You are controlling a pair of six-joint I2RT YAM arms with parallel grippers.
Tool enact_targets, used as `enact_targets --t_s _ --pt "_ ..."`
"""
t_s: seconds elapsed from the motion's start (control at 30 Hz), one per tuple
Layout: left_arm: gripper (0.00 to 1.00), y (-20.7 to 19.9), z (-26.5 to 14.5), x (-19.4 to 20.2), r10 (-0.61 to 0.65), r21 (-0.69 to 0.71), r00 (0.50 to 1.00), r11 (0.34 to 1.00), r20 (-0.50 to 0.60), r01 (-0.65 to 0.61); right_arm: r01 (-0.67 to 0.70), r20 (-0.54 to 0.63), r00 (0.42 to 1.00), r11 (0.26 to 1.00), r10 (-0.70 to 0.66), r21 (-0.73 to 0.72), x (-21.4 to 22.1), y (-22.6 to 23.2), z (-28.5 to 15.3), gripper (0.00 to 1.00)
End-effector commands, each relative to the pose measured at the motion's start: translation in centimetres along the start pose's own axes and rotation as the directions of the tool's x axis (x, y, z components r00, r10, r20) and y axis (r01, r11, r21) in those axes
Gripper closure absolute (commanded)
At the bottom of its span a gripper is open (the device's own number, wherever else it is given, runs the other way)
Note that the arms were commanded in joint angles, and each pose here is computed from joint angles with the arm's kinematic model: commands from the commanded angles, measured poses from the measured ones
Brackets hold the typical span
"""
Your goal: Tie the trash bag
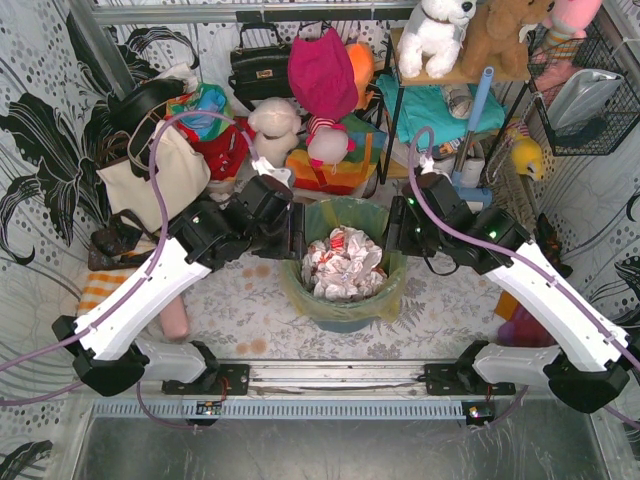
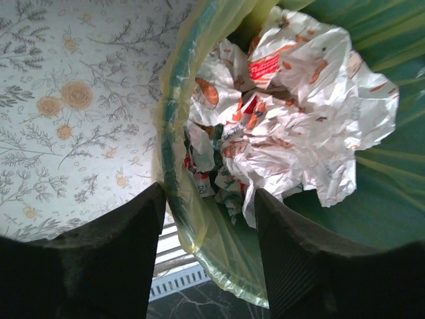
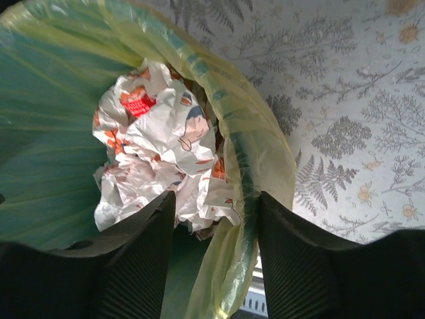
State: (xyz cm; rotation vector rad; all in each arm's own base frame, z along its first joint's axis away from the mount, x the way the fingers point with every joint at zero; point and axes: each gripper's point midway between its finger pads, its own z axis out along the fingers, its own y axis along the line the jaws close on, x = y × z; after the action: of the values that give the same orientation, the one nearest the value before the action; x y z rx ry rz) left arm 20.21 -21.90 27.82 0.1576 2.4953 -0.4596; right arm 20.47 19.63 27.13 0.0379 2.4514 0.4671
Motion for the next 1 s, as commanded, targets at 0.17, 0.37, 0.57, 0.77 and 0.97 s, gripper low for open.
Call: enact_targets --t_s 0.17,0.37,0.57,0.77,0.97 --pt "0.32 0.9 -5.3 -7.3 -0.1 0.017 0.937 0.995 0.335 0.1 -0.038 0.327 0.944 0.998 0.053 -0.054 -7.2 0.8 -4.9 0.42" --pt "0.3 5.5 -5.5 -7.2 -0.24 0.001 0.867 0.964 0.436 0.267 -0.053 0.432 0.902 0.994 0.007 0.094 -9.0 -2.5 -6.5 0.34" --pt "0.3 8.0 -1.6 -3.1 -0.374 0.026 0.85 0.919 0.37 0.393 -0.087 0.351 0.935 0.99 0.044 0.109 -7.9 -5.4 -3.4 0.35" --pt "0.3 9.1 2.7 1.3 -0.493 0.086 0.828 0.868 0.267 0.489 -0.204 0.231 0.953 0.979 0.196 0.014 -6.1 -8.6 1.8 0.36" --pt "0.33 8.6 6.7 4.9 -0.544 0.171 0.823 0.837 0.162 0.519 -0.243 0.156 0.959 0.97 0.238 0.016 -2.6 -11.1 5.0 0.38"
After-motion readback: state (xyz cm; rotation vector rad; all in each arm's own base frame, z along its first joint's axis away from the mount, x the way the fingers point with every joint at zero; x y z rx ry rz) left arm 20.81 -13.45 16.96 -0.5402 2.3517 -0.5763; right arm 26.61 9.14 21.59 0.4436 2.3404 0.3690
